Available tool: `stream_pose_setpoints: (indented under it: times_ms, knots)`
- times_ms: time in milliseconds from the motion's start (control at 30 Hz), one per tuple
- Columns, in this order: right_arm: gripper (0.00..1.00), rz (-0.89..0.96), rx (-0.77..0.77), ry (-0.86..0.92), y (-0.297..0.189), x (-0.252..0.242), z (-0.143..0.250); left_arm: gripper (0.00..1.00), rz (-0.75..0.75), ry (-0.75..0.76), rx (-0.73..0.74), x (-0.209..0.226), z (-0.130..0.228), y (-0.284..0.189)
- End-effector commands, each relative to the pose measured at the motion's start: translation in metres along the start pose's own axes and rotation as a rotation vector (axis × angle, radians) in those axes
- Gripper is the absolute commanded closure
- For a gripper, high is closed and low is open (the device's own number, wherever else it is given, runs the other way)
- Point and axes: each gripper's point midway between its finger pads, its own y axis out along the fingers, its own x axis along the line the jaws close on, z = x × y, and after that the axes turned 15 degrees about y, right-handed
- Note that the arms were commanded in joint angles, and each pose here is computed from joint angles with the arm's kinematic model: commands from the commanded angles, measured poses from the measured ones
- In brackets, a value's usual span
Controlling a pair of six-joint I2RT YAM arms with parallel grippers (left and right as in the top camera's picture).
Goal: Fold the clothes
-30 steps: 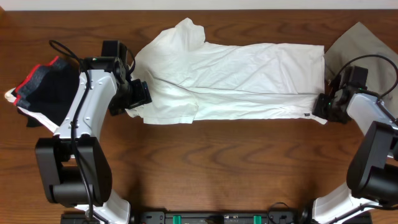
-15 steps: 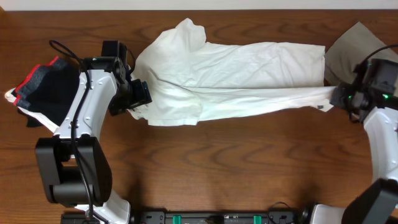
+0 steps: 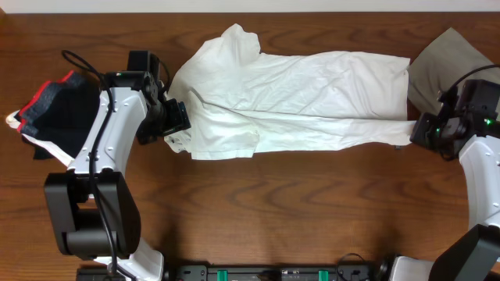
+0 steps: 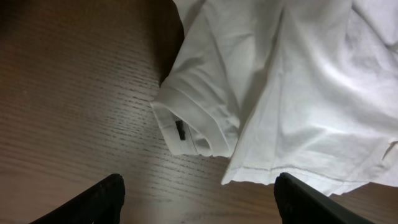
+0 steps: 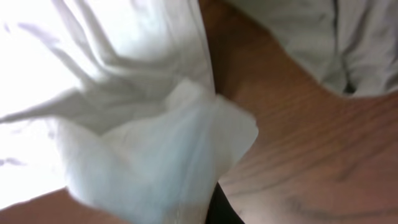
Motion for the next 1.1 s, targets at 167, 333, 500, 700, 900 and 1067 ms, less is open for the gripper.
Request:
stream_pose_setpoints:
  times_ms: [167,333,500,700,900,1067]
  knots:
    - [0.96,-0.009,0.034,0.016,-0.003,-0.001,0.005,0.21,-0.012,-0.002,0.015,0.002,0.002,0.005]
    - [0.97,-0.009,0.033,0.016,-0.003,-0.001,0.005,0.21,-0.012,-0.002,0.015,0.002,0.002,0.005]
    - [0.97,-0.009,0.034,0.016,-0.003,-0.001,0.005,0.21,0.026,0.001,0.017,-0.004,0.002,0.005]
    - [0.97,-0.006,0.041,0.017,-0.004,-0.002,0.007,0.22,0.036,0.006,-0.021,-0.006,-0.007,0.005]
    - [0.98,-0.005,0.044,0.018,-0.004,-0.002,0.007,0.31,0.104,0.021,-0.122,-0.019,-0.033,0.002]
    - [0.98,-0.005,0.044,0.018,-0.004,-0.002,0.007,0.37,0.137,0.040,-0.169,-0.028,-0.044,0.001]
